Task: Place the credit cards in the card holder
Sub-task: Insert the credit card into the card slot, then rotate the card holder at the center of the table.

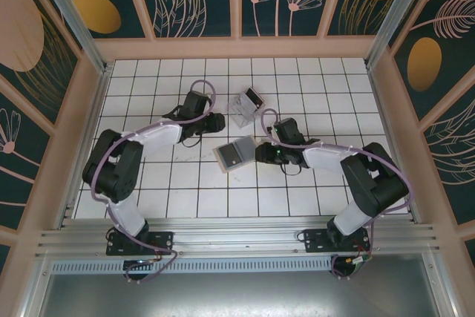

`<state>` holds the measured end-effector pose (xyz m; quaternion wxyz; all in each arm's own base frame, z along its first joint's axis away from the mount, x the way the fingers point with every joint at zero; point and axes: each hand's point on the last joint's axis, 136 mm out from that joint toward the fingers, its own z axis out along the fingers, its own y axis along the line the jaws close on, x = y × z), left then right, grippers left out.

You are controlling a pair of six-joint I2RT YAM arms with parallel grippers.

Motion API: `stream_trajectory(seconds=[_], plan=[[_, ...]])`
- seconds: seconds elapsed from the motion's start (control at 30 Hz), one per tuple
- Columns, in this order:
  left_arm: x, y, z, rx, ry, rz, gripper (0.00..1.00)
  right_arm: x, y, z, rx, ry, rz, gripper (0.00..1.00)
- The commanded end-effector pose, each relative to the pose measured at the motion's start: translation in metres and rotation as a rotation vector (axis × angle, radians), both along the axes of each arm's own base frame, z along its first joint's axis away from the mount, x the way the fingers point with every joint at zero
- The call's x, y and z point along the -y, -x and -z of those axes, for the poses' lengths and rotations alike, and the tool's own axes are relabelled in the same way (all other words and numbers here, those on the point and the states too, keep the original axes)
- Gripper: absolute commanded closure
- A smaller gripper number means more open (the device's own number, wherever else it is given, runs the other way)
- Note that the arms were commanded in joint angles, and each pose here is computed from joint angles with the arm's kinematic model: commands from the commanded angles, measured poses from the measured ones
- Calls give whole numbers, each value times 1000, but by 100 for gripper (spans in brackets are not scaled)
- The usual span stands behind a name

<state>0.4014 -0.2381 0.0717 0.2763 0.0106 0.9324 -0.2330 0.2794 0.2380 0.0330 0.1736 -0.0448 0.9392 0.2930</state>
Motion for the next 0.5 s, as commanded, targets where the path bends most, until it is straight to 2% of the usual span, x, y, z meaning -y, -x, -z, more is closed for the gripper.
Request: stream_trajectory(seconds=[0.0, 0.13, 0.3, 0.47], plan=[[13, 19, 30, -93, 13, 108, 58, 3, -3, 2, 1, 3, 41, 63], [14, 47, 39, -130, 27, 131, 59, 1, -14, 9, 15, 23, 44, 63], [9, 97, 51, -199, 35, 143, 58, -15, -27, 13, 14, 8, -9, 63], [13, 136, 39, -224, 90, 116, 58, -30, -35, 14, 13, -10, -74, 63]])
